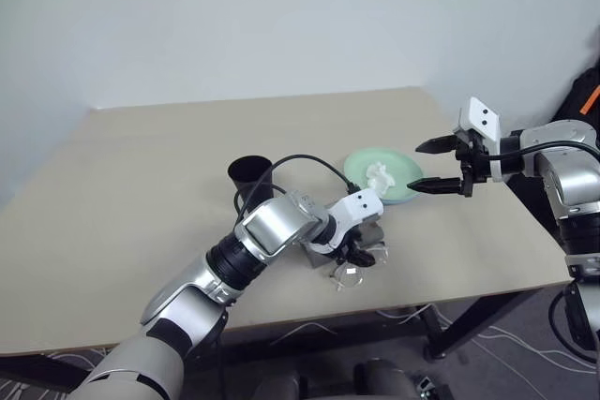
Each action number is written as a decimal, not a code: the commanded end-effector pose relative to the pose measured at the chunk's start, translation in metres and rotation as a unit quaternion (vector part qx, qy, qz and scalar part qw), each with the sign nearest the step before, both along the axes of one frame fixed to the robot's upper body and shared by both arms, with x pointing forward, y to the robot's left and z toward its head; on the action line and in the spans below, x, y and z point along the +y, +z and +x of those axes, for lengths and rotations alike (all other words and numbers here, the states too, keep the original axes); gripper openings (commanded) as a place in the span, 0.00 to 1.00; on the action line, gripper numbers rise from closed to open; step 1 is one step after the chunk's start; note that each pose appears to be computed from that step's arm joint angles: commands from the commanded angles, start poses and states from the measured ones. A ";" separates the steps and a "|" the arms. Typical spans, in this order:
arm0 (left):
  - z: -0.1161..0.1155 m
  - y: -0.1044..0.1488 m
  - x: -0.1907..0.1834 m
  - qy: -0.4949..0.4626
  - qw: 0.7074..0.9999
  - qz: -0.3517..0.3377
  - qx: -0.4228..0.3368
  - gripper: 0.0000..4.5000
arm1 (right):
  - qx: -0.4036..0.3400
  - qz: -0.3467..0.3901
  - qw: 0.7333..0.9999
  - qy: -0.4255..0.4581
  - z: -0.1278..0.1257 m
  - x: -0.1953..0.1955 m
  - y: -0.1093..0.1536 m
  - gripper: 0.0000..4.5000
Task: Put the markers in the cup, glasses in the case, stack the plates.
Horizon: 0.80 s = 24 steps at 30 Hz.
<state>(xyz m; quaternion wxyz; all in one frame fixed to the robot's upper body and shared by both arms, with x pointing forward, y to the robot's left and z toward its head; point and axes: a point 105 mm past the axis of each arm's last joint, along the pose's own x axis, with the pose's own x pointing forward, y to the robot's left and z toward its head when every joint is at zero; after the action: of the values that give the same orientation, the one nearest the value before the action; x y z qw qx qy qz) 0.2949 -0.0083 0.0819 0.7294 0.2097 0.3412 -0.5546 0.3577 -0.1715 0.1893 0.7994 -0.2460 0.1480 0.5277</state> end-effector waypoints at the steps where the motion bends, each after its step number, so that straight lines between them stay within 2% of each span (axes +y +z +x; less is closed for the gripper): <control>1: 0.003 0.006 -0.003 0.002 1.000 0.000 -0.012 0.67 | -0.029 0.001 1.000 0.008 -0.002 0.002 0.015 1.00; 22: 0.000 -0.011 0.000 0.008 1.000 0.028 0.007 0.67 | -0.028 0.001 1.000 0.007 -0.003 0.002 0.014 1.00; 24: 0.000 -0.012 0.000 0.010 0.999 0.030 0.007 0.59 | -0.028 0.001 1.000 0.007 -0.003 0.002 0.014 1.00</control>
<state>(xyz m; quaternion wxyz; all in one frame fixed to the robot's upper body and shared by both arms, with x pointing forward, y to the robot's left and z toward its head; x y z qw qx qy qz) 0.2910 -0.0082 0.0662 0.7194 0.2169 0.3738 -0.5438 0.3548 -0.1696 0.1860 0.7962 -0.2488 0.1486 0.5311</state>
